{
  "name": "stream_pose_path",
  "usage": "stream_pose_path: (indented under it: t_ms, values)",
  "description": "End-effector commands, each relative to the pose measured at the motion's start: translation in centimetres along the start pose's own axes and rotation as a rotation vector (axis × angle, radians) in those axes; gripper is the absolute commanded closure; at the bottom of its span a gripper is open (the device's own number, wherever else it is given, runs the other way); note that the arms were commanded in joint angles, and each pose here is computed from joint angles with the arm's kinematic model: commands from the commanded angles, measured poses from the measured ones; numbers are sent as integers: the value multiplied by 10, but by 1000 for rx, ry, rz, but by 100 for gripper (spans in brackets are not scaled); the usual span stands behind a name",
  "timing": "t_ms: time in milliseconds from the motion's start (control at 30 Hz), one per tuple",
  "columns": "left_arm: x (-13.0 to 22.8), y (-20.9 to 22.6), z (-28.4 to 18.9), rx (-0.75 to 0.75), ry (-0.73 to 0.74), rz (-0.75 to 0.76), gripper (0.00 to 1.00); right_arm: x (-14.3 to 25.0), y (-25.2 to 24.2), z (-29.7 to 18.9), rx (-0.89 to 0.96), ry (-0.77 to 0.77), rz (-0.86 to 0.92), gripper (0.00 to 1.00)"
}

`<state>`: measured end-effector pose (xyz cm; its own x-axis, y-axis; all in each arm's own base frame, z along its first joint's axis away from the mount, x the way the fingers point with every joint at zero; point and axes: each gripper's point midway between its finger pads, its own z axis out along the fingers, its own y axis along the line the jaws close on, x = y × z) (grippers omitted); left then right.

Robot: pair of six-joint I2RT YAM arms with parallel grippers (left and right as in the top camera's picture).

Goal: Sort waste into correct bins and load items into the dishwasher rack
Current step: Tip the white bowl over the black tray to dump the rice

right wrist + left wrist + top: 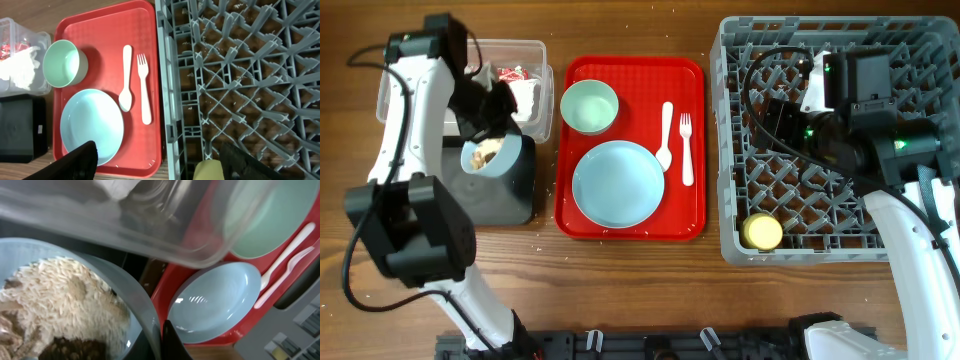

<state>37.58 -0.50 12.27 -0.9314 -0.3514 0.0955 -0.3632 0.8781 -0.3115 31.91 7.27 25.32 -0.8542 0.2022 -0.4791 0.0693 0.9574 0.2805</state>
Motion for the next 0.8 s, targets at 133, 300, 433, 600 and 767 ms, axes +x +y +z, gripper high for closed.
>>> stream_pose_path:
  t_ms: [133,300,433,600,767]
  values:
    - [11,42,-7,360,-138,-116,96,-7,0,-8,3,-33,-11,20]
    - [7,54,-6,784,-243,-163,96,-5,0,-7,2,-28,-4,20]
    - [5,76,-38,994,-327,-232,96,-7,0,-8,0,-34,-5,21]
    - [8,85,-91,1285,-359,-294,96,-6,0,-7,1,-31,-4,20]
    - [7,92,-93,1303,-321,-380,96,-7,1,-8,-2,-36,-2,20]
